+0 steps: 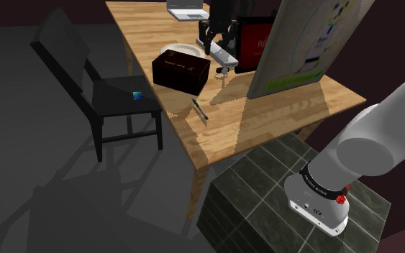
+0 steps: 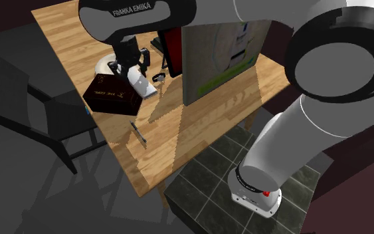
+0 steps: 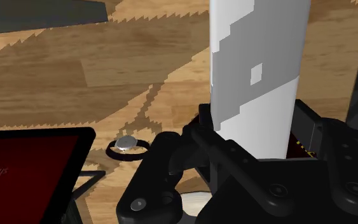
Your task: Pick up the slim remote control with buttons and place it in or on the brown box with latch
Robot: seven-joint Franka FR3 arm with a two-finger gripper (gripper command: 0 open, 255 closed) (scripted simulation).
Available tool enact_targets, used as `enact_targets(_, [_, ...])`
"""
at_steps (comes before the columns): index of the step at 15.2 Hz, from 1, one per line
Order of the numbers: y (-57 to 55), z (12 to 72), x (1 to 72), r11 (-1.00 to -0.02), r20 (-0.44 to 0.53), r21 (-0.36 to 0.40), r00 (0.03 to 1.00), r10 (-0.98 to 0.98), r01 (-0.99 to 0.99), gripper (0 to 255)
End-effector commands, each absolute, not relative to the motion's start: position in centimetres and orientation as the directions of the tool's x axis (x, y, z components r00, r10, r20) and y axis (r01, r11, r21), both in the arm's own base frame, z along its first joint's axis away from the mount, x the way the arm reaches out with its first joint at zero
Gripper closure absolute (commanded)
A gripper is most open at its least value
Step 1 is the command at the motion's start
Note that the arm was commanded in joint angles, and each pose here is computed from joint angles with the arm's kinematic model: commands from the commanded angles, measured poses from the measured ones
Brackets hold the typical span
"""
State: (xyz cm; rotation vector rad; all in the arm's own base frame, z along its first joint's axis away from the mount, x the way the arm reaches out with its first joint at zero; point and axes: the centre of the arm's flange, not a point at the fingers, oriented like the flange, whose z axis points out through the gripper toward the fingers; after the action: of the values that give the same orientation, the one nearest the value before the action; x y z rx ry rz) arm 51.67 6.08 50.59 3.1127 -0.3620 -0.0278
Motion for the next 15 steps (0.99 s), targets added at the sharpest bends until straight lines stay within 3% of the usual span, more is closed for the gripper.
enact_targets(1, [6.7, 50.5, 54.2, -0.973, -0.016, 0.010, 0.973, -0.230, -0.230, 255])
enact_targets(10, [9.4, 50.8, 65.8, -0.973, -0.016, 0.010, 0.973, -0.230, -0.230, 255])
enact_targets(15, [9.4, 48.2, 65.8, -0.973, -0.016, 0.010, 0.973, -0.230, -0.230, 255])
